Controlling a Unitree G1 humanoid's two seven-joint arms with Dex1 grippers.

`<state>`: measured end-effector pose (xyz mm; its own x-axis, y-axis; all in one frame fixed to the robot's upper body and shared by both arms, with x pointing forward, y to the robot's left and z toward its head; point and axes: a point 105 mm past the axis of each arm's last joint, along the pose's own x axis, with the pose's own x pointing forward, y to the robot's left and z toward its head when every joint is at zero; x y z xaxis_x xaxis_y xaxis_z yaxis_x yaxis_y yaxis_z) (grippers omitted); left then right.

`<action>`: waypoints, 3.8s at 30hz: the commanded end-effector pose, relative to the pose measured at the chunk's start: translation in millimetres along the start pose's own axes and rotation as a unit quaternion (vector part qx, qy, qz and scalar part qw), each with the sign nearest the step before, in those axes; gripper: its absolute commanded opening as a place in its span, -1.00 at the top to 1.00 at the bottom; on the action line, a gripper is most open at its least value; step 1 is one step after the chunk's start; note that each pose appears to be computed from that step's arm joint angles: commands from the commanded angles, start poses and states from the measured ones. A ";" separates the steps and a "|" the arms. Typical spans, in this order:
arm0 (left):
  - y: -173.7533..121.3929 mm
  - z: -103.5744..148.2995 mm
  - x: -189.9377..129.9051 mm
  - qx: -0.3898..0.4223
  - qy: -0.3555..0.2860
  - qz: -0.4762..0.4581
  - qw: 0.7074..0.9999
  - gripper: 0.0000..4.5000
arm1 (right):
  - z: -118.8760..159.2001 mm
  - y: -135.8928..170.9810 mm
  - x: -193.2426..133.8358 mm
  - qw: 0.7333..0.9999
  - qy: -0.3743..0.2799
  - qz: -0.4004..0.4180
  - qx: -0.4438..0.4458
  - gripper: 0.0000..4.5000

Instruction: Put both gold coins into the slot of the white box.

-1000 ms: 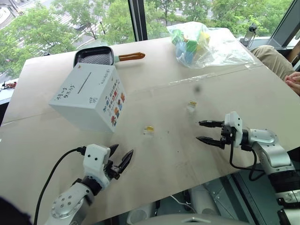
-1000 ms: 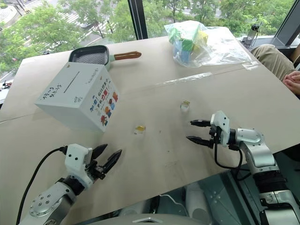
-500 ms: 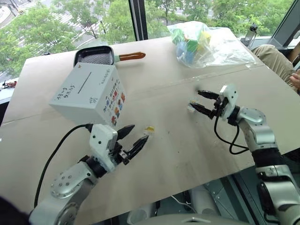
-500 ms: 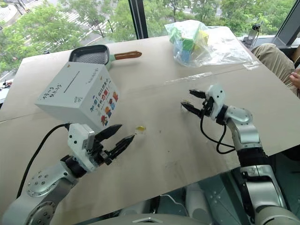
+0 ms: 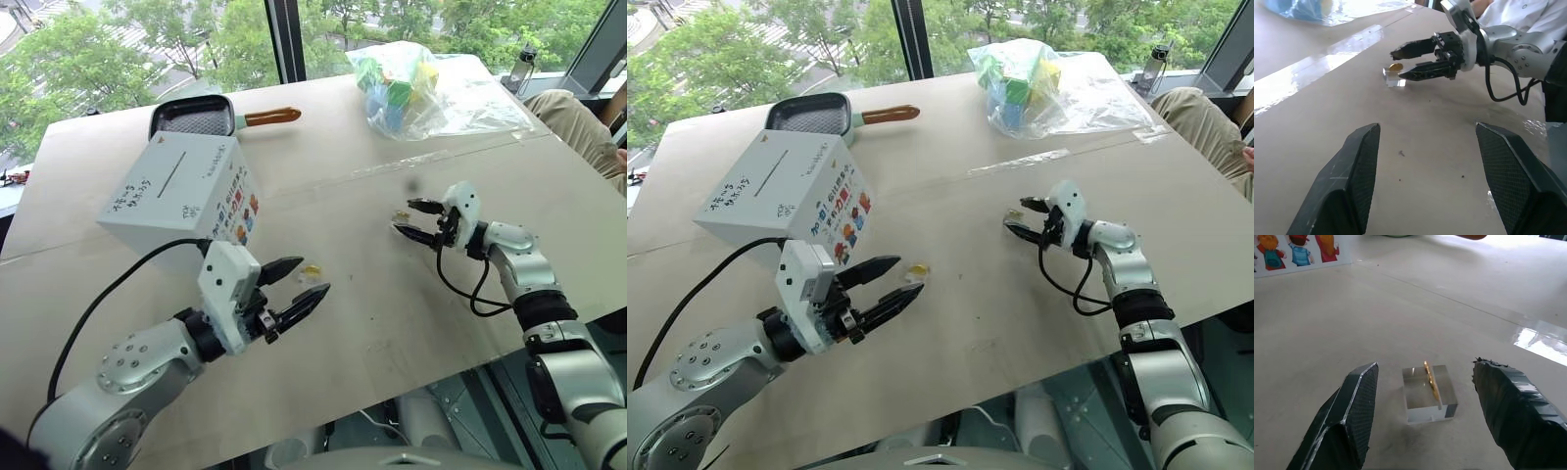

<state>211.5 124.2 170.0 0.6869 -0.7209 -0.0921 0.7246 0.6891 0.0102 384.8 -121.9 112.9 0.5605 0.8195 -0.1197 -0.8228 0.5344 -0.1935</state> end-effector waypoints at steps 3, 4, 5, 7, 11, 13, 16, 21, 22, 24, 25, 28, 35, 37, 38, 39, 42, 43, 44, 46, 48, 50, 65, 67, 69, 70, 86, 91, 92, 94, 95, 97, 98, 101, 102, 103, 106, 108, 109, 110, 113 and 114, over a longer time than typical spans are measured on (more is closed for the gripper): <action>-2.2 3.6 1.5 0.010 -0.015 0.010 1.000 -0.39 | 17.4 -5.4 4.0 0.999 -0.016 -0.001 -0.030 -0.48; -2.5 3.4 1.6 0.010 -0.015 0.010 1.000 -0.41 | 16.8 -5.3 3.9 0.999 -0.015 -0.001 -0.030 -0.37; -2.8 3.4 1.7 0.010 -0.016 0.010 1.000 -0.42 | 16.3 -5.3 3.7 0.999 -0.015 -0.001 -0.029 -0.24; -3.2 3.2 2.0 0.009 -0.016 0.011 1.000 -0.42 | 15.8 -5.1 3.0 0.999 -0.016 -0.002 -0.029 0.05; -2.9 2.5 2.1 0.009 -0.016 0.014 1.000 -0.42 | 14.8 -5.2 1.8 0.999 -0.013 -0.003 -0.031 0.86; -2.6 2.3 2.4 0.009 -0.016 0.014 1.000 -0.42 | 15.1 -5.3 1.5 0.999 -0.012 -0.003 -0.031 0.98; -2.3 2.0 3.1 0.009 -0.016 0.014 1.000 -0.42 | 15.9 -5.9 1.0 0.999 -0.013 -0.005 -0.030 0.98; -1.4 1.8 4.1 0.001 -0.023 0.018 1.000 -0.42 | 26.9 -9.0 -0.1 0.999 -0.036 -0.014 0.009 0.98; -1.4 2.3 4.4 -0.004 -0.027 0.019 0.999 -0.42 | 30.3 -9.3 -0.4 0.999 -0.043 -0.014 0.028 0.98; -2.2 4.9 5.4 -0.019 -0.044 0.021 0.999 -0.42 | 36.3 -7.2 -1.3 0.996 -0.057 -0.008 0.066 0.98; -2.1 8.4 6.3 -0.037 -0.065 0.023 0.997 -0.42 | 39.1 -5.5 -1.6 0.994 -0.063 -0.003 0.085 0.98; 2.1 19.0 10.3 -0.150 -0.161 0.043 0.974 -0.42 | 55.0 6.7 -1.8 0.977 -0.105 0.019 0.187 0.98; 14.0 42.5 12.9 -0.338 -0.331 0.026 0.881 -0.42 | 108.5 59.8 0.2 0.882 -0.206 0.140 0.400 0.98; 17.6 45.1 12.3 -0.362 -0.350 0.015 0.864 -0.42 | 120.6 70.3 -0.7 0.861 -0.220 0.166 0.427 0.98; 19.7 44.6 13.3 -0.375 -0.356 0.009 0.856 -0.42 | 126.9 77.0 0.2 0.848 -0.227 0.183 0.443 0.98; 20.9 43.9 14.2 -0.385 -0.360 0.003 0.850 -0.42 | 131.9 82.8 0.8 0.837 -0.232 0.197 0.455 0.98; 15.4 42.4 20.6 -0.397 -0.352 -0.033 0.847 -0.42 | 142.0 94.8 2.8 0.817 -0.237 0.225 0.476 0.98; 13.0 42.4 22.7 -0.396 -0.347 -0.042 0.849 -0.42 | 144.6 96.7 2.9 0.812 -0.239 0.231 0.480 0.98; 10.0 42.3 25.6 -0.395 -0.341 -0.051 0.851 -0.42 | 147.6 99.1 2.7 0.806 -0.241 0.239 0.485 0.98; 6.8 42.1 29.0 -0.394 -0.336 -0.061 0.853 -0.42 | 151.0 102.4 1.7 0.797 -0.244 0.250 0.492 0.98; 1.0 46.1 31.7 -0.394 -0.340 -0.078 0.850 -0.19 | 150.9 113.1 3.8 0.792 -0.235 0.267 0.496 1.00; -3.0 50.1 32.1 -0.390 -0.345 -0.088 0.849 -0.09 | 151.2 121.0 5.6 0.789 -0.230 0.277 0.498 1.00; -4.4 50.6 32.0 -0.387 -0.340 -0.100 0.851 0.03 | 150.5 130.9 10.0 0.791 -0.226 0.282 0.493 1.00; -4.3 50.4 31.7 -0.387 -0.340 -0.101 0.851 0.26 | 150.6 131.4 10.3 0.792 -0.227 0.282 0.492 1.00; -5.3 50.7 31.5 -0.386 -0.339 -0.106 0.851 0.65 | 150.9 132.1 10.6 0.792 -0.227 0.283 0.491 1.00; -6.1 50.9 31.7 -0.386 -0.338 -0.109 0.851 0.77 | 150.8 132.6 10.9 0.793 -0.226 0.283 0.490 1.00; 21.1 77.1 17.3 -0.289 -0.323 -0.039 0.900 1.00 | 150.5 80.7 -0.3 0.843 -0.256 0.195 0.432 -0.46; 55.4 109.5 5.3 -0.124 -0.267 0.098 0.951 1.00 | 152.6 62.4 -12.3 0.940 -0.207 0.179 0.203 -0.46; 59.8 117.7 2.4 -0.095 -0.259 0.121 0.953 1.00 | 154.2 60.4 -13.3 0.951 -0.198 0.182 0.154 -0.46; 67.0 132.3 -2.3 -0.051 -0.248 0.163 0.954 1.00 | 157.8 57.7 -14.2 0.961 -0.185 0.191 0.080 -0.46; 70.7 137.8 -3.2 -0.034 -0.235 0.182 0.954 1.00 | 162.0 58.2 -14.1 0.960 -0.188 0.200 0.053 -0.46; 79.7 139.6 -4.1 -0.009 -0.185 0.218 0.958 1.00 | 169.4 60.6 -13.0 0.957 -0.193 0.216 0.014 -0.46; 86.2 137.3 -6.2 0.006 -0.151 0.235 0.960 1.00 | 172.1 62.8 -12.1 0.955 -0.195 0.225 0.003 -0.46; 113.1 136.3 -21.9 -0.001 -0.104 0.310 0.945 1.00 | 176.2 66.9 -9.6 0.949 -0.201 0.242 -0.011 -0.46; 122.9 136.4 -30.4 0.008 -0.084 0.343 0.936 1.00 | 177.6 68.2 -7.6 0.948 -0.203 0.245 -0.014 -0.46; 128.3 135.6 -36.1 0.011 -0.067 0.363 0.929 1.00 | 178.0 69.5 -6.1 0.947 -0.204 0.248 -0.016 -0.46; 133.4 133.1 -41.5 0.009 -0.039 0.390 0.920 1.00 | 175.8 70.2 -3.2 0.946 -0.201 0.253 -0.021 -0.46; 135.1 129.2 -43.5 0.008 -0.017 0.402 0.916 1.00 | 173.8 69.9 -1.7 0.947 -0.196 0.255 -0.025 -0.46; 135.5 127.9 -44.2 0.004 -0.013 0.405 0.914 1.00 | 173.6 69.6 -1.3 0.946 -0.196 0.256 -0.025 -0.46; 135.8 127.2 -45.0 0.000 -0.011 0.407 0.913 1.00 | 173.5 69.4 -1.2 0.946 -0.196 0.256 -0.025 -0.46; 140.4 120.3 -50.8 -0.003 0.007 0.422 0.906 1.00 | 173.7 69.5 -0.1 0.946 -0.198 0.257 -0.024 -0.46; 141.1 119.1 -51.4 -0.007 0.009 0.424 0.906 1.00 | 173.8 69.7 0.2 0.945 -0.198 0.257 -0.024 -0.46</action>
<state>289.3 244.5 281.8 0.9925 0.0428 -0.1143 -0.0349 0.9969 0.0703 314.8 -49.0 255.1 0.0242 0.9897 0.1412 -0.9785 0.0524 -0.1996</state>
